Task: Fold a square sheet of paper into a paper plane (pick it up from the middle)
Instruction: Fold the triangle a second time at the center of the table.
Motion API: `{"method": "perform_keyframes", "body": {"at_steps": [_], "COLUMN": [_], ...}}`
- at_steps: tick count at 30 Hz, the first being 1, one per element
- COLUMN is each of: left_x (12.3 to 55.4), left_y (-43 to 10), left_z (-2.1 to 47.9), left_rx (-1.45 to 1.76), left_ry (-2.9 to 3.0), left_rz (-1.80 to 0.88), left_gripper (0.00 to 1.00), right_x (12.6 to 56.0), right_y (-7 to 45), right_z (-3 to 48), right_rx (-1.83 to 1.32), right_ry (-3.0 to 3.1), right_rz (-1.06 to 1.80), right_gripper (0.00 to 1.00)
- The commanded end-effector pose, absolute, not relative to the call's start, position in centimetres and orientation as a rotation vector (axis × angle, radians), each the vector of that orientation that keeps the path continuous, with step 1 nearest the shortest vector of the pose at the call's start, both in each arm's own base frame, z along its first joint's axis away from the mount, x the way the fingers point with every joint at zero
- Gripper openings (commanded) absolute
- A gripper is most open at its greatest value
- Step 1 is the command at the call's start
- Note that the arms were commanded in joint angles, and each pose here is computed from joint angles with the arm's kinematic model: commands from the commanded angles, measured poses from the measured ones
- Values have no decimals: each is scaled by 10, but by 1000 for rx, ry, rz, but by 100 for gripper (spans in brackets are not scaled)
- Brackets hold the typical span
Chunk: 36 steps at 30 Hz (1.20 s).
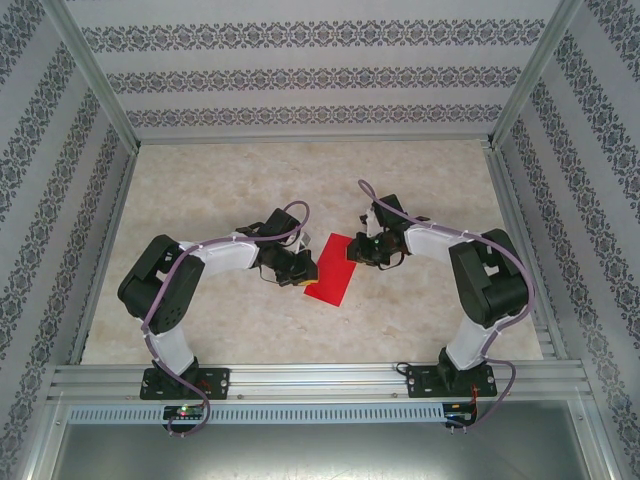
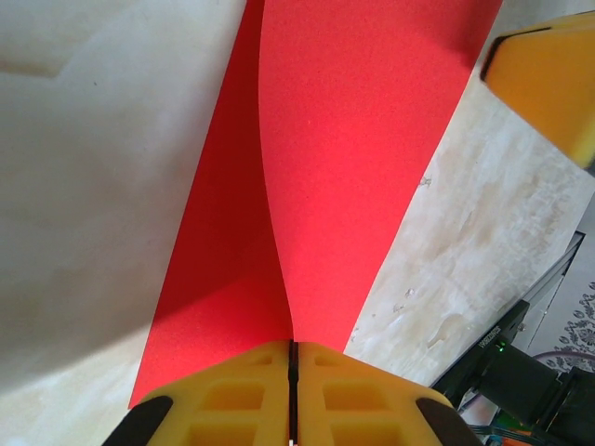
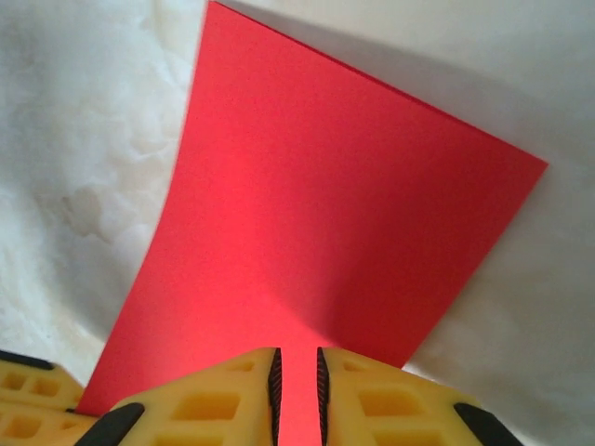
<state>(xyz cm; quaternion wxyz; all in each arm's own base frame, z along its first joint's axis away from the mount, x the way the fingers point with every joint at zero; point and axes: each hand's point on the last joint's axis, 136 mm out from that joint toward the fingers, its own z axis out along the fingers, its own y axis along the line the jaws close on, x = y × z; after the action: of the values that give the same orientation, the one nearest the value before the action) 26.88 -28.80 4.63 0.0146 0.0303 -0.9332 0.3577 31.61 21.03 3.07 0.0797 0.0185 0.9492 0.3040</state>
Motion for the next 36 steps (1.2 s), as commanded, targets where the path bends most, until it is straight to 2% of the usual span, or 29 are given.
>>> {"method": "perform_keyframes", "body": {"at_steps": [1, 11, 36], "left_x": [270, 278, 296], "left_y": [-295, -304, -336], "left_z": [48, 52, 41], "left_rx": [83, 74, 26], "left_ry": [-2917, -2908, -2880], "left_rz": [1123, 1144, 1119], "left_gripper": [11, 11, 11], "right_x": [324, 317, 314], "right_y": [208, 205, 214], "right_z": [25, 7, 12], "right_rx": [18, -8, -82], "right_ry": [2844, 2899, 2873], "right_rz": [831, 783, 819], "right_gripper": [18, 15, 13]}}
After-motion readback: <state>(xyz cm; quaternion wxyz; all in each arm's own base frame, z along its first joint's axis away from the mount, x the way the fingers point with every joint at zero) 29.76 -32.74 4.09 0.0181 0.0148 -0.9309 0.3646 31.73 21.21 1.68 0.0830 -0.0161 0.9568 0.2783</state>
